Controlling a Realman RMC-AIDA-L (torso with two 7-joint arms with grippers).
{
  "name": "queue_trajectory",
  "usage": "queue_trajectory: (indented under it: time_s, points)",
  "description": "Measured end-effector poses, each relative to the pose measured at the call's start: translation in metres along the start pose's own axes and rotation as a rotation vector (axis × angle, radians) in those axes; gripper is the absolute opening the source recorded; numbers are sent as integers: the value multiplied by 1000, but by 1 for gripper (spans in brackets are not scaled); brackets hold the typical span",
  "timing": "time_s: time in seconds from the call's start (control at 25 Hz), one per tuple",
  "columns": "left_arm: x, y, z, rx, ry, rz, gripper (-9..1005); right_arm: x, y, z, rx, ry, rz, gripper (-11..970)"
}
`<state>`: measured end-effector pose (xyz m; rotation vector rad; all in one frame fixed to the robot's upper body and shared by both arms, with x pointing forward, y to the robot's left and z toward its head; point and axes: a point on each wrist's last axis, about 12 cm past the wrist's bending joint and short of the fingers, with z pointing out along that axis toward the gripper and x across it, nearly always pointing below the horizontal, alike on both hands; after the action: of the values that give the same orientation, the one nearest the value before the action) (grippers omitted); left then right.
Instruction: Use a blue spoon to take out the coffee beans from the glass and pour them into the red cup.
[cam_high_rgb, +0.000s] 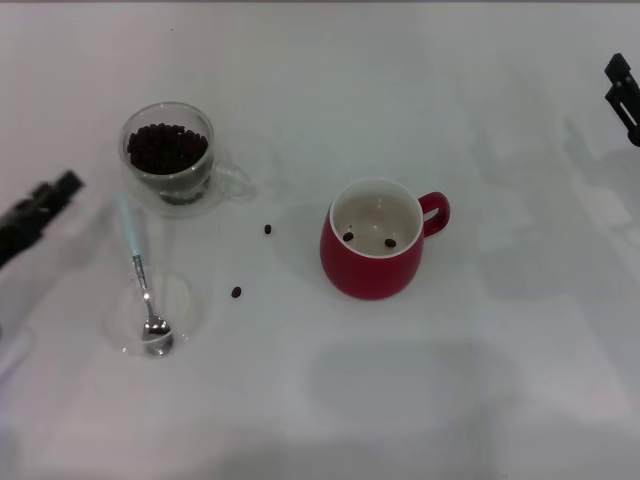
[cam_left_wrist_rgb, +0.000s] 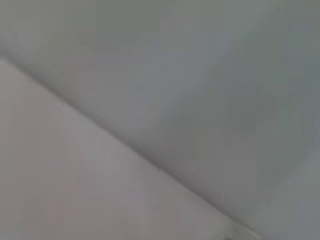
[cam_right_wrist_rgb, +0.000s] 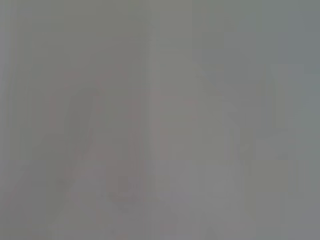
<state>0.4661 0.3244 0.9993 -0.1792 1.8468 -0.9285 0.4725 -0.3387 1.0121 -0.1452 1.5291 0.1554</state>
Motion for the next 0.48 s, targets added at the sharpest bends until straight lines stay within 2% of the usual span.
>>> queue_trajectory:
  time_s: [0.16, 0.4, 0.48]
  points:
    - [-9, 13, -16, -116, -135, 112, 522, 0, -2, -2, 14, 2, 0, 720]
    - [-13, 22, -30, -292, -277, 419, 652, 0, -5, -3, 43, -4, 8, 722]
    - [-10, 22, -29, -338, -300, 483, 791, 0, -6, -3, 45, -5, 7, 723]
